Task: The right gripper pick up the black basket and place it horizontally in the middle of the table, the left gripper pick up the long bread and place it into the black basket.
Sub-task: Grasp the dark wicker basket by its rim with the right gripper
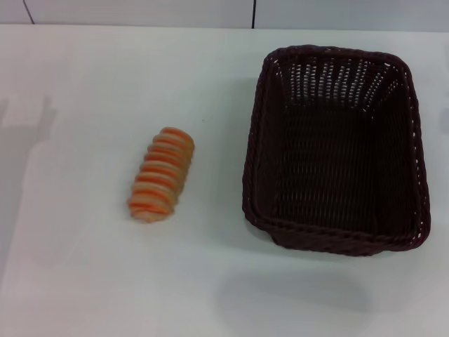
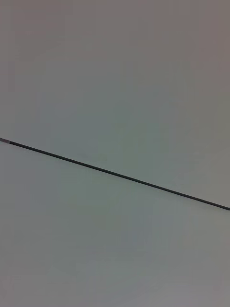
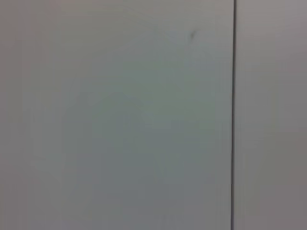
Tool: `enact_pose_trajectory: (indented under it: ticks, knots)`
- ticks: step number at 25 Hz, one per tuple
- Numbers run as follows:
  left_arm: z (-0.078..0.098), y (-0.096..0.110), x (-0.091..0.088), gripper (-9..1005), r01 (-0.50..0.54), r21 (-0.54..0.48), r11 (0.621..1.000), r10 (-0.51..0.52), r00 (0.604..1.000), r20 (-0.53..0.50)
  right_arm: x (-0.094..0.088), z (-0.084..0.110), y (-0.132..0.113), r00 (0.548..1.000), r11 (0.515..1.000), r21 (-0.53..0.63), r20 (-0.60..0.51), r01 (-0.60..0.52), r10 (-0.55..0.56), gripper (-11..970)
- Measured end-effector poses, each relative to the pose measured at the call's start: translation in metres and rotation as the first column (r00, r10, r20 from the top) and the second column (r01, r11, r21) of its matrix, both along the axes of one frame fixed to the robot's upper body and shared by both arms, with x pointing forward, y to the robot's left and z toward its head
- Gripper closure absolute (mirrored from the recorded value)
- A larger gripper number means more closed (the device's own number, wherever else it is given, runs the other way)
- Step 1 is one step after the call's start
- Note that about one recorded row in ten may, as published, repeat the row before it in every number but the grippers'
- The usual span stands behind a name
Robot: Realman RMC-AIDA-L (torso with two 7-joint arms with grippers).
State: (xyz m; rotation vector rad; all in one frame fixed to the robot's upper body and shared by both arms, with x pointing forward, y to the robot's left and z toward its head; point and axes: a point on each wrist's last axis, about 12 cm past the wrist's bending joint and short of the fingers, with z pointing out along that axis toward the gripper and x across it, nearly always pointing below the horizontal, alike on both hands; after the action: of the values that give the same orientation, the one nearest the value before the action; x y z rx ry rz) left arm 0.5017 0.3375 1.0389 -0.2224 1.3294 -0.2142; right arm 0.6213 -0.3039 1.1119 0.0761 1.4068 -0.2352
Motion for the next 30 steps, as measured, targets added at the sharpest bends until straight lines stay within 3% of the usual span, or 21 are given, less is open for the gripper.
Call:
enact_pose_trajectory:
  ticks: [7, 12, 19, 23, 24, 30]
  knots:
    - [0.003, -0.002, 0.003, 138, 0.006, -0.003, 1.0, -0.006, 1.0, 0.015, 0.002, 0.027, -0.003, 0.998, 1.0, 0.002, -0.056, 0.028, -0.027, 237]
    - [0.004, -0.002, 0.003, 138, 0.009, -0.002, 1.0, -0.009, 1.0, 0.026, 0.003, 0.034, -0.011, 0.995, 0.999, 0.033, -0.099, 0.014, -0.01, 238]
    - [0.007, -0.004, 0.005, 138, 0.014, -0.007, 1.0, -0.013, 0.999, 0.039, -0.005, 0.038, -0.017, 0.999, 0.999, -0.014, -0.018, 0.03, -0.03, 237]
    - [0.007, -0.005, 0.004, 138, 0.02, -0.008, 1.0, -0.02, 0.999, 0.04, -0.015, 0.038, -0.015, 0.996, 0.999, -0.012, 0.082, -0.047, 0.047, 236]
    - [0.007, -0.005, 0.004, 138, 0.02, -0.007, 1.0, -0.02, 0.999, 0.04, -0.019, 0.037, -0.011, 0.986, 0.993, -0.004, 0.119, -0.119, 0.119, 236]
    - [0.007, -0.005, 0.005, 138, 0.023, -0.006, 1.0, -0.023, 0.999, 0.04, -0.02, 0.041, -0.003, 0.963, 0.966, -0.016, 0.084, -0.257, 0.258, 238]
